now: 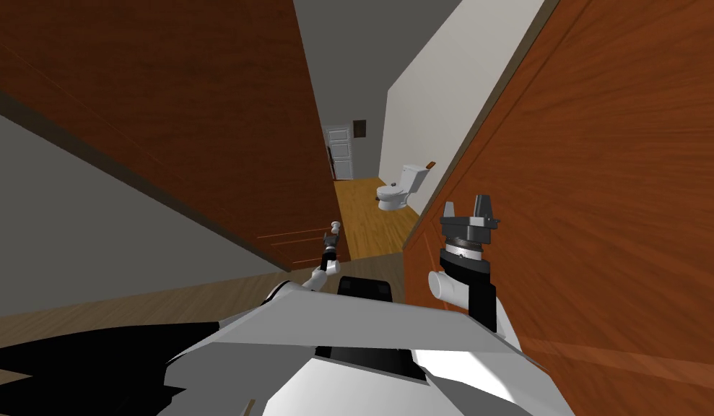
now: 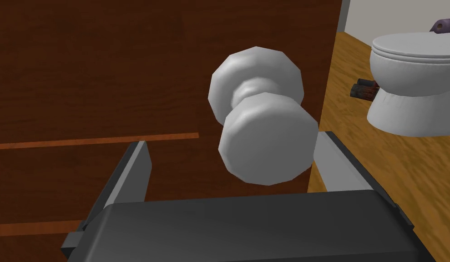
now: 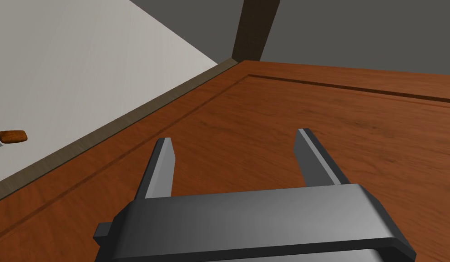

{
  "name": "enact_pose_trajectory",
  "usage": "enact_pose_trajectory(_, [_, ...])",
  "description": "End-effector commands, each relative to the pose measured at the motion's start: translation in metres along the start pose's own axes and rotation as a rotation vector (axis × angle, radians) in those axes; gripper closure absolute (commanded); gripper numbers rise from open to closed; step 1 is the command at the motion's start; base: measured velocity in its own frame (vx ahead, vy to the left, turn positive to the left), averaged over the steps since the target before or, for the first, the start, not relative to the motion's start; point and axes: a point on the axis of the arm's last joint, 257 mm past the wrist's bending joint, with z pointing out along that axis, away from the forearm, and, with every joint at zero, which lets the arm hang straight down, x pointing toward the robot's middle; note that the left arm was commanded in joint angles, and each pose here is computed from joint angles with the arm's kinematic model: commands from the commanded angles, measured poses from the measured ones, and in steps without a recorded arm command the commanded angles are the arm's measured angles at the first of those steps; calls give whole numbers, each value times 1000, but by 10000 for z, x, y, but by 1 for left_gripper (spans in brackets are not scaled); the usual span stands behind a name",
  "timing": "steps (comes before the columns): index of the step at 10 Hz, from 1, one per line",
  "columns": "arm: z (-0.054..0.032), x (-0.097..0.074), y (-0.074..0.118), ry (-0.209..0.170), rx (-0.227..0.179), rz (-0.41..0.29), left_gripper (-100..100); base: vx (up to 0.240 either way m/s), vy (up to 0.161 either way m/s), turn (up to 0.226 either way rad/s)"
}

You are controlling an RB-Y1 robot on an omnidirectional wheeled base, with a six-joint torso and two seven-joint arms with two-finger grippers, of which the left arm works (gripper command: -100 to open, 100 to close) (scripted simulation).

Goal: Pull the door open

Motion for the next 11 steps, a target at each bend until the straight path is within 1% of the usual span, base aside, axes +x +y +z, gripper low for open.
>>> enact_pose_trajectory(1, [25, 28, 15, 5, -2, 0, 100, -40, -7, -47])
enact_pose_trajectory(6, [25, 28, 15, 5, -2, 0, 100, -7, 1, 0])
enact_pose_trajectory(7, [18, 17, -3, 4, -5, 11, -100, -141, 16, -64])
enact_pose_trajectory(9, [29, 16, -47, 3, -3, 24, -100, -186, 34, -36])
enact_pose_trajectory(11, [43, 15, -99, 3, -2, 43, -100, -193, -7, -18])
